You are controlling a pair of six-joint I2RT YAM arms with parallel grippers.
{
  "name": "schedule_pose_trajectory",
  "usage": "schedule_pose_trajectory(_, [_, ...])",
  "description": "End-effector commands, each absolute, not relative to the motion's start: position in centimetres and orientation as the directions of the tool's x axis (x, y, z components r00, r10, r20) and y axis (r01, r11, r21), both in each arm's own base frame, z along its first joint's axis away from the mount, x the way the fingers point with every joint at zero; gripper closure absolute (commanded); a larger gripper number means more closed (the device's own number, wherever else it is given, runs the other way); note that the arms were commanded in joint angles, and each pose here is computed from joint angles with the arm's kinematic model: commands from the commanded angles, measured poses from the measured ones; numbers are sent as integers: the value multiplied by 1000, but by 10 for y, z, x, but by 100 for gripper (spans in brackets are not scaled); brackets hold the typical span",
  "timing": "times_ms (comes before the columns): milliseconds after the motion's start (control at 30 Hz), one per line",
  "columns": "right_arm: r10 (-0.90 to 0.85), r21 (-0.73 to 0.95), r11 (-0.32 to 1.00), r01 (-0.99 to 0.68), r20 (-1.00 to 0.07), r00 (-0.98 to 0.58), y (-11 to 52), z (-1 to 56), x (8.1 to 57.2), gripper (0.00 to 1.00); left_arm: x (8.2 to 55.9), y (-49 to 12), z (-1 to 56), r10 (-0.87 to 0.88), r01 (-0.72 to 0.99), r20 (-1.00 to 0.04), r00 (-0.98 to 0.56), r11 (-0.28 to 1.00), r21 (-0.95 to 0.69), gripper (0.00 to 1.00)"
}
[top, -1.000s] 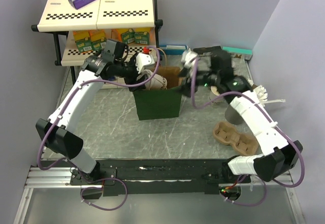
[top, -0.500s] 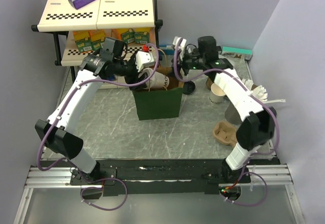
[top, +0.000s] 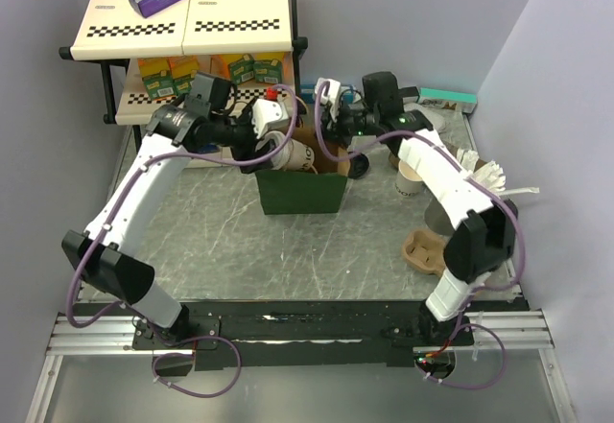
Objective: Pack the takeout coffee
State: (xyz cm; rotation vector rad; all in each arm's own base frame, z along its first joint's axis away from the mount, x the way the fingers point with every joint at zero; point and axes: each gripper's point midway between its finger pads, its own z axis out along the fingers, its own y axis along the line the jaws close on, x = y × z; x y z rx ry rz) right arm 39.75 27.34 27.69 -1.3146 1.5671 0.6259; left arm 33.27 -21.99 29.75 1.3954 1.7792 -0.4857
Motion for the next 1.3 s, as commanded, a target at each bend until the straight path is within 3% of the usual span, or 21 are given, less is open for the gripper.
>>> schedule_pose_trajectory(0, [-413, -410, 263, -873, -866, 282, 275, 337, 350, 100, 315, -203, 338, 572, 904, -820, 13, 343, 254, 99])
schedule_pose_trajectory(200, [-455, -558, 265, -786, -791, 409, 284, 333, 308, 100, 307, -205, 331, 545, 916, -838, 17, 328, 231, 99])
schedule_pose_trajectory(367, [-449, -488, 339, -804, -835, 318, 290, 336, 294, 100, 308, -215, 317, 546, 943, -837, -46, 300, 144, 99])
schedule_pose_trajectory(533, [-446, -445, 378, -812, -856, 262, 290, 329, 286, 100, 305, -218, 307, 552, 948, -834, -4, 268, 174, 99])
schedule_pose_trajectory(667, [-444, -406, 500, -765, -878, 177, 277, 332, 302, 100, 284, -216, 294, 593, 963, -804, 50, 185, 196, 99])
schedule_pose_trajectory(767, [-433, -378, 537, -754, -891, 138, 271, 334, 312, 100, 252, -211, 267, 676, 948, -692, 253, -32, 316, 99])
schedule_pose_trajectory(900, [-444, -388, 516, -764, -884, 149, 274, 331, 313, 100, 242, -207, 254, 730, 876, -541, 418, -164, 454, 99])
schedule_pose_trajectory(1133, [-454, -472, 493, -731, -856, 246, 278, 344, 308, 100, 265, -204, 257, 829, 768, -322, 457, -186, 613, 99])
schedule_pose_trajectory(1267, [-446, -521, 492, -697, -839, 312, 280, 350, 296, 100, 269, -215, 258, 852, 759, -305, 426, -152, 633, 99])
